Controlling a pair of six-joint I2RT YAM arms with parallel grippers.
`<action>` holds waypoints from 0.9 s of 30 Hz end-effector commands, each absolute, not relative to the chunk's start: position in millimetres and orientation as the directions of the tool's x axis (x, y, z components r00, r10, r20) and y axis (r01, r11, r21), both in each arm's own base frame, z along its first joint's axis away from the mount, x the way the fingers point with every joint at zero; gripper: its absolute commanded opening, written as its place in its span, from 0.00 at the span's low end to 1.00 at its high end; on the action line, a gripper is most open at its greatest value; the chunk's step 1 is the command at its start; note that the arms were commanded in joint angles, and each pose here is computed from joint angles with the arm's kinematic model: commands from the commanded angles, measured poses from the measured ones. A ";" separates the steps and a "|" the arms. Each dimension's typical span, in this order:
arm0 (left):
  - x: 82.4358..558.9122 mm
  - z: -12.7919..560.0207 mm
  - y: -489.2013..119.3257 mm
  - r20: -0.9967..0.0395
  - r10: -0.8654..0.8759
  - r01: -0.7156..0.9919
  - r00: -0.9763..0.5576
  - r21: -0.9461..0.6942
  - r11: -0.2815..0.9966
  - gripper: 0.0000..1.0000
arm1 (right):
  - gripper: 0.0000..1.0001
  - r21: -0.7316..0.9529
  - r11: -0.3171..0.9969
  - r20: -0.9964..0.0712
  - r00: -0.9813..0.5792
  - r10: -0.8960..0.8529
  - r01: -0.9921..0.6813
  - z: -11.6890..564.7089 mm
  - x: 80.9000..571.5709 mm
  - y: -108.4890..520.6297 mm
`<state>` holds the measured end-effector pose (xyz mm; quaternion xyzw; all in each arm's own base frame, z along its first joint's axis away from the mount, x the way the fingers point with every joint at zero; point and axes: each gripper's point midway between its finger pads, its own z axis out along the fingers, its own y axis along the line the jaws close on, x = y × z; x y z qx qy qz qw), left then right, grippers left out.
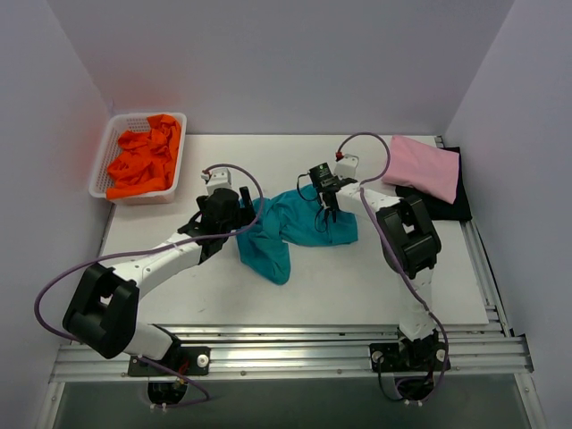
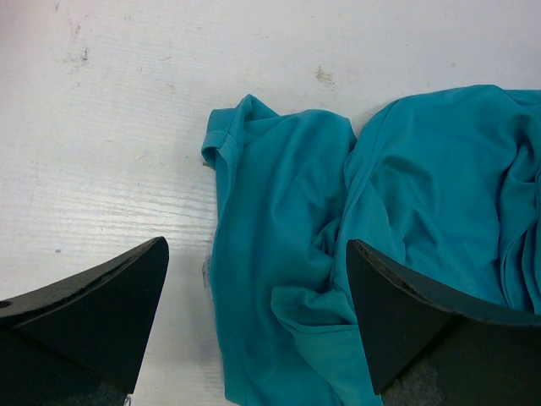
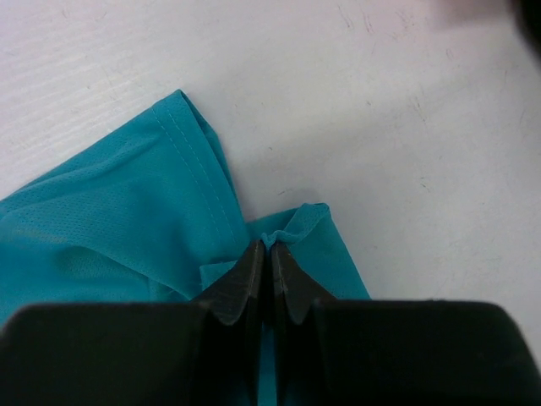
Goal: Fold and stack the t-shirts
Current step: Flatten out the tshirt
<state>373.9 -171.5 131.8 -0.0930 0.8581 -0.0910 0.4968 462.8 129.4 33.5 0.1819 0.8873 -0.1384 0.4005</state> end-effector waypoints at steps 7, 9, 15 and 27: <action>384.9 150.9 -174.5 -0.849 -0.282 -0.071 -0.448 -0.280 0.957 0.95 | 0.00 -0.081 0.874 -0.801 -0.554 0.229 0.479 82.6 463.0 121.6; 385.0 151.0 -174.9 -0.849 -0.280 -0.071 -0.449 -0.279 0.958 0.95 | 0.00 -0.081 0.870 -0.814 -0.536 0.223 0.486 94.9 462.2 122.1; 376.3 146.8 -171.9 -0.829 -0.266 -0.096 -0.492 -0.252 0.963 0.96 | 0.00 -0.035 0.857 -0.857 -0.457 0.239 0.515 151.3 451.6 113.9; 346.8 158.6 -225.4 -0.837 -0.213 0.002 -0.504 -0.249 0.969 1.00 | 0.00 0.163 0.790 -0.933 -0.169 0.319 0.591 284.6 407.5 68.4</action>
